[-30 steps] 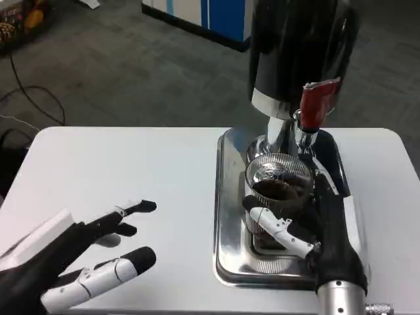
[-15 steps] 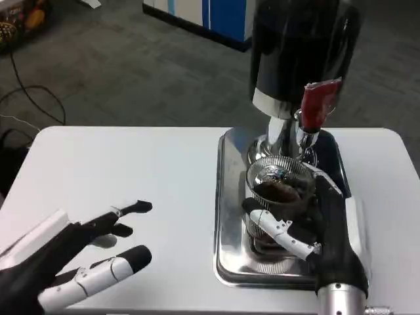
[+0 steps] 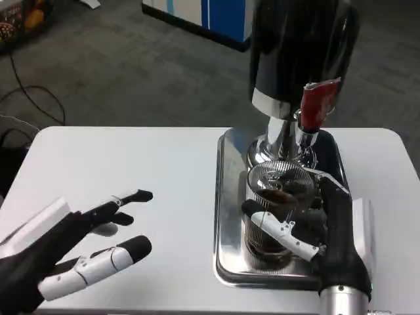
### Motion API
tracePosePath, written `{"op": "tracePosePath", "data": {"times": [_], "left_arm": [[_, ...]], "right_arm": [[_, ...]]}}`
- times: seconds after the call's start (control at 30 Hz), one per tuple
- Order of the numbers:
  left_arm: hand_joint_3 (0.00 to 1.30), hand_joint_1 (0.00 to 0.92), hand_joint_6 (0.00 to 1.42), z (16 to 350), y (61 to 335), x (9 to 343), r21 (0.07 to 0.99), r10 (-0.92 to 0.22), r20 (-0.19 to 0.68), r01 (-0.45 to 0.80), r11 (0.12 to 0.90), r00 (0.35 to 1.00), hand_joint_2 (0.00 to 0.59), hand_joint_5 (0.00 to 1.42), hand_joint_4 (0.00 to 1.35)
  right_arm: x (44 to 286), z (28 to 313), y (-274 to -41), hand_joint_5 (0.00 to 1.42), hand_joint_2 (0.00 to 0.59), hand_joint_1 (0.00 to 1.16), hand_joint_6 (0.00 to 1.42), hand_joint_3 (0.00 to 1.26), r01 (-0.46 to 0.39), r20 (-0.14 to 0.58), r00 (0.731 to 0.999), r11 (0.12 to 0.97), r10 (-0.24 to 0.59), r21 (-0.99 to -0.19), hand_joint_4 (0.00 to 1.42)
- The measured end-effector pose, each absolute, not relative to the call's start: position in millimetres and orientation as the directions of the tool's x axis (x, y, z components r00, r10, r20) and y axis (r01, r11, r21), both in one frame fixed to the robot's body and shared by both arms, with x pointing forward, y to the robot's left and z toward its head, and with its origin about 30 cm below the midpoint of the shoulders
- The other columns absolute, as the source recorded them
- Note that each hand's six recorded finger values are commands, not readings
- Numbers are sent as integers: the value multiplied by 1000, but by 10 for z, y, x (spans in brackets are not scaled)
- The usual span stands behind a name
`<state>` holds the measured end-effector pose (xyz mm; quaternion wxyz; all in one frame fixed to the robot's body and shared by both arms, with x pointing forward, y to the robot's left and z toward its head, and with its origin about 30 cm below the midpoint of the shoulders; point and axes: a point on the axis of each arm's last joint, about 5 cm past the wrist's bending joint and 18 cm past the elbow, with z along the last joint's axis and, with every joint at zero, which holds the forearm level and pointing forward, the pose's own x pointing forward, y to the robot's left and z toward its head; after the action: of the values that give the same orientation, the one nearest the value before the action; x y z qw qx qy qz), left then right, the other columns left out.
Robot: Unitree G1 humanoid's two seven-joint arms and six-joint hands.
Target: Grasp the cup under the faucet to collect the drink, then remove the cup.
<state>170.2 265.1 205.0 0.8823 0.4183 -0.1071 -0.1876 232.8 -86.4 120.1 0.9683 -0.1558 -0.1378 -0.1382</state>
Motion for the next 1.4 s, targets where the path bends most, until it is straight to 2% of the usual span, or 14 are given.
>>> {"op": "tracePosePath", "data": {"times": [0.47,0.53,0.7,0.73,0.87,1.4], "left_arm": [[163,0,254,2097,2654,1757,789,-429,51,227,571,902,101,175,73],[163,0,254,2101,2652,1761,790,-430,53,226,571,901,102,175,73],[163,0,254,2147,2633,1799,795,-440,77,211,568,895,98,174,73],[163,0,254,2155,2630,1805,796,-442,81,209,568,893,97,174,73],[159,0,254,2170,2626,1842,796,-445,90,204,570,891,95,174,73],[154,0,258,2235,2570,1964,801,-475,125,194,567,871,104,174,73]], "right_arm": [[2333,1173,-884,1119,190,841,1078,712,341,326,912,901,-248,-269,876],[2335,1171,-892,1164,174,853,1149,750,346,326,911,899,-253,-267,918],[2340,1171,-919,1217,144,896,1217,795,358,327,907,896,-266,-263,962],[2340,1171,-925,1264,136,897,1270,832,361,327,906,895,-269,-262,1018],[2312,1166,-970,1324,112,920,1340,906,366,327,904,894,-275,-258,1075],[2031,1147,-1289,1384,100,932,1418,968,366,313,908,891,-278,-270,1119]]}}
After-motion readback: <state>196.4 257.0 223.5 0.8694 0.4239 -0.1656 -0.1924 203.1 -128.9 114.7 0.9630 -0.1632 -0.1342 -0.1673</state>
